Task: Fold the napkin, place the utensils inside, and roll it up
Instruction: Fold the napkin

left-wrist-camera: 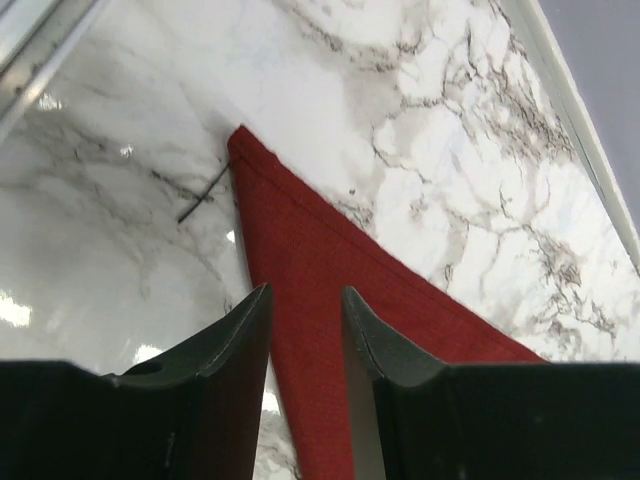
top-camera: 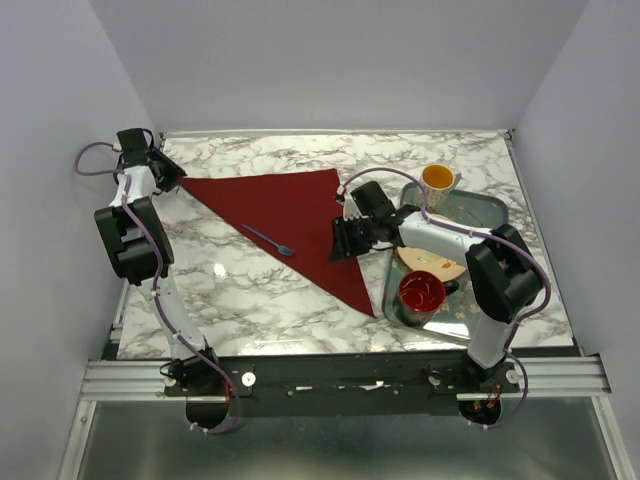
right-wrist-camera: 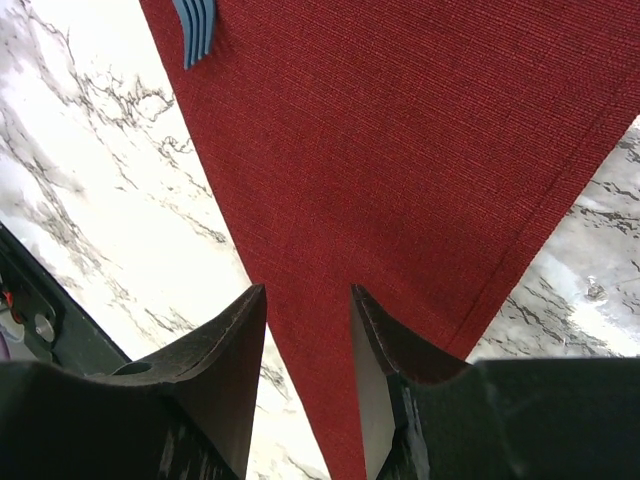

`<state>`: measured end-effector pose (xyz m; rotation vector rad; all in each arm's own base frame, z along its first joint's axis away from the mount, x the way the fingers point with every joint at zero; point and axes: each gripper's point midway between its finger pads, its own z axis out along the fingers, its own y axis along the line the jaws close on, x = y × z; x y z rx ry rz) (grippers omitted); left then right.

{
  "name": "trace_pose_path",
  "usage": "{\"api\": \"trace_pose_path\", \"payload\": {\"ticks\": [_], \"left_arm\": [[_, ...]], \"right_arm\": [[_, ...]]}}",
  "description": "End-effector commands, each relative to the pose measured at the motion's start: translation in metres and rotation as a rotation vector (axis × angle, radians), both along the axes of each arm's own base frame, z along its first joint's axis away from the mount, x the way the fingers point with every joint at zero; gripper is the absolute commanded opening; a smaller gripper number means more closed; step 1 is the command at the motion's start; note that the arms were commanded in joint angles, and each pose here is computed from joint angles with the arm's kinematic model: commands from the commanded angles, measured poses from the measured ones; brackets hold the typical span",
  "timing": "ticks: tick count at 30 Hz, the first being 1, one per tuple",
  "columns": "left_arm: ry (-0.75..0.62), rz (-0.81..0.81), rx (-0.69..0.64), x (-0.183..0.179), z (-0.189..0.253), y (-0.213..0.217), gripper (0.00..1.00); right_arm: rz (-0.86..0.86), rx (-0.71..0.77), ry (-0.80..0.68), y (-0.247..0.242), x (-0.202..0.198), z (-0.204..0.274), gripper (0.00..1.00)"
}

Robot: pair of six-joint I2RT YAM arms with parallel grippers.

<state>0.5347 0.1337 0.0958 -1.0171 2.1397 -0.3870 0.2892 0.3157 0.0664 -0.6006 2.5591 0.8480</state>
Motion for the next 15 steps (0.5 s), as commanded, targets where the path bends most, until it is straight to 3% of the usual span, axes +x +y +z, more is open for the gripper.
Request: {"api": "trace_pose_path", "payload": {"ticks": [1,8,12,15], "left_arm": [[0.042,-0.008,0.076,0.012,-0.007,0.017,0.41],[0.071,0.010,0.099,0.016,-0.014,0.026,0.36],[0.080,0.010,0.096,0.019,-0.021,0.027,0.45],[0.107,0.016,0.093,0.016,-0.032,0.028,0.44]], "right_arm": [[0.010,0.012,-0.017,-0.004,-0.003,0.006,0.47],[0.005,0.018,-0.024,-0.006,-0.002,0.009,0.47],[0.000,0.019,-0.019,-0.007,-0.003,0.008,0.47],[-0.001,0.022,-0.018,-0.008,-0.003,0.008,0.47]]}}
